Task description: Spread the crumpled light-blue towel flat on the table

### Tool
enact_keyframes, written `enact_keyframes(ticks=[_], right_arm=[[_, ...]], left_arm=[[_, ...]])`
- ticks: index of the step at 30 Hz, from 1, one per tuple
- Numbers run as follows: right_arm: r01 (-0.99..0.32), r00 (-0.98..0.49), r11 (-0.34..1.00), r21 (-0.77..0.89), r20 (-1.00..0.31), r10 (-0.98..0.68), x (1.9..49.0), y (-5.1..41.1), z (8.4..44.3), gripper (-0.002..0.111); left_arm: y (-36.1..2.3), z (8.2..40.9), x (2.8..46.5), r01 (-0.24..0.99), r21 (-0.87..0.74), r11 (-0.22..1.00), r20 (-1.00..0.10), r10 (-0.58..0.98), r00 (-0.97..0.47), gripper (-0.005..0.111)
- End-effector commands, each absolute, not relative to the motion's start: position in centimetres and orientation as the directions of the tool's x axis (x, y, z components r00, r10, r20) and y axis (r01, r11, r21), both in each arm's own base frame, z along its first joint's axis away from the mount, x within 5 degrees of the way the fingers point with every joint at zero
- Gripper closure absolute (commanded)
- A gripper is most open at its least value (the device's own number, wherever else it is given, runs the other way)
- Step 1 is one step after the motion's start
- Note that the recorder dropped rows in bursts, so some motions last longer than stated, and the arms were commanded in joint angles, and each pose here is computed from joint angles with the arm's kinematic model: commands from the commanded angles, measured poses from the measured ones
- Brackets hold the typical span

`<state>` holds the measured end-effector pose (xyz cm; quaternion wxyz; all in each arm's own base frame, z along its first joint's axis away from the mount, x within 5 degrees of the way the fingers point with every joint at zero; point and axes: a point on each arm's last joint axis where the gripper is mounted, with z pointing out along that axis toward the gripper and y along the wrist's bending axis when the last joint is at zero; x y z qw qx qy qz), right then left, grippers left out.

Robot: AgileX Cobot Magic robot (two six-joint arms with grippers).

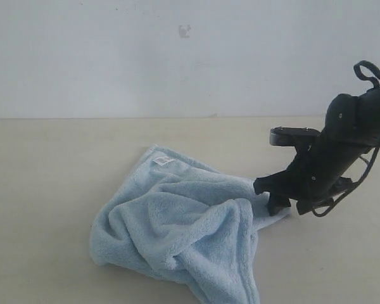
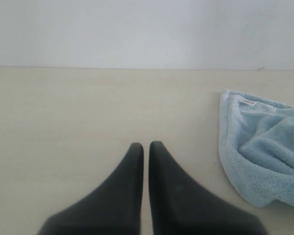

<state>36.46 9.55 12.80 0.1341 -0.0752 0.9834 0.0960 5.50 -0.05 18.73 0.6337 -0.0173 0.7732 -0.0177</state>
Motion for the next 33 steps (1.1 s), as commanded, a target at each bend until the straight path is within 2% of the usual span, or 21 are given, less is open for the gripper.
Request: enact_keyframes(ticks=[1,3,6,9,11,16,23,25,29,33], right_arm=[[-0.275,-0.932,0.918,0.286,-0.313,-0.182,36.3,10.8,13.6,0.052],[-0.341,-0.915,0.875,0.343,-0.333,-0.226,36.1,11.5,13.8,0.053],[-0.347,-0.915,0.848,0.399,-0.341,-0.214,36.0,12.0,14.1,0.065],[-0.344,-0.914,0.857,0.383,-0.344,-0.214,36.1,11.9,14.0,0.079],[-0.326,-0.916,0.887,0.328,-0.343,-0.209,36.3,11.3,13.8,0.081],[-0.274,-0.925,0.945,0.178,-0.319,-0.208,36.5,9.9,13.4,0.081],[-0.284,-0.918,0.947,0.153,-0.329,-0.222,36.7,9.7,13.3,0.08],[-0.292,-0.914,0.945,0.145,-0.334,-0.231,36.7,9.7,13.3,0.074],[-0.289,-0.912,0.947,0.143,-0.343,-0.227,36.8,9.7,13.4,0.055],[-0.299,-0.909,0.945,0.135,-0.341,-0.239,36.9,9.7,12.9,0.054]], left_arm=[[-0.1,18.8,5.5,0.006,-0.049,0.999,-0.981,-0.047,-0.189,0.103],[-0.1,18.8,5.5,0.006,-0.049,0.999,-0.981,-0.047,-0.189,0.103],[-0.1,18.8,5.5,0.006,-0.049,0.999,-0.981,-0.047,-0.189,0.103],[-0.1,18.8,5.5,0.006,-0.049,0.999,-0.981,-0.047,-0.189,0.103],[-0.1,18.8,5.5,0.006,-0.049,0.999,-0.981,-0.047,-0.189,0.103],[-0.1,18.8,5.5,0.006,-0.049,0.999,-0.981,-0.047,-0.189,0.103],[-0.1,18.8,5.5,0.006,-0.049,0.999,-0.981,-0.047,-0.19,0.103],[-0.1,18.8,5.5,0.006,-0.049,0.999,-0.981,-0.047,-0.19,0.103],[-0.1,18.8,5.5,0.006,-0.049,0.999,-0.981,-0.047,-0.19,0.103],[-0.1,18.8,5.5,0.006,-0.049,0.999,-0.981,-0.047,-0.19,0.103]])
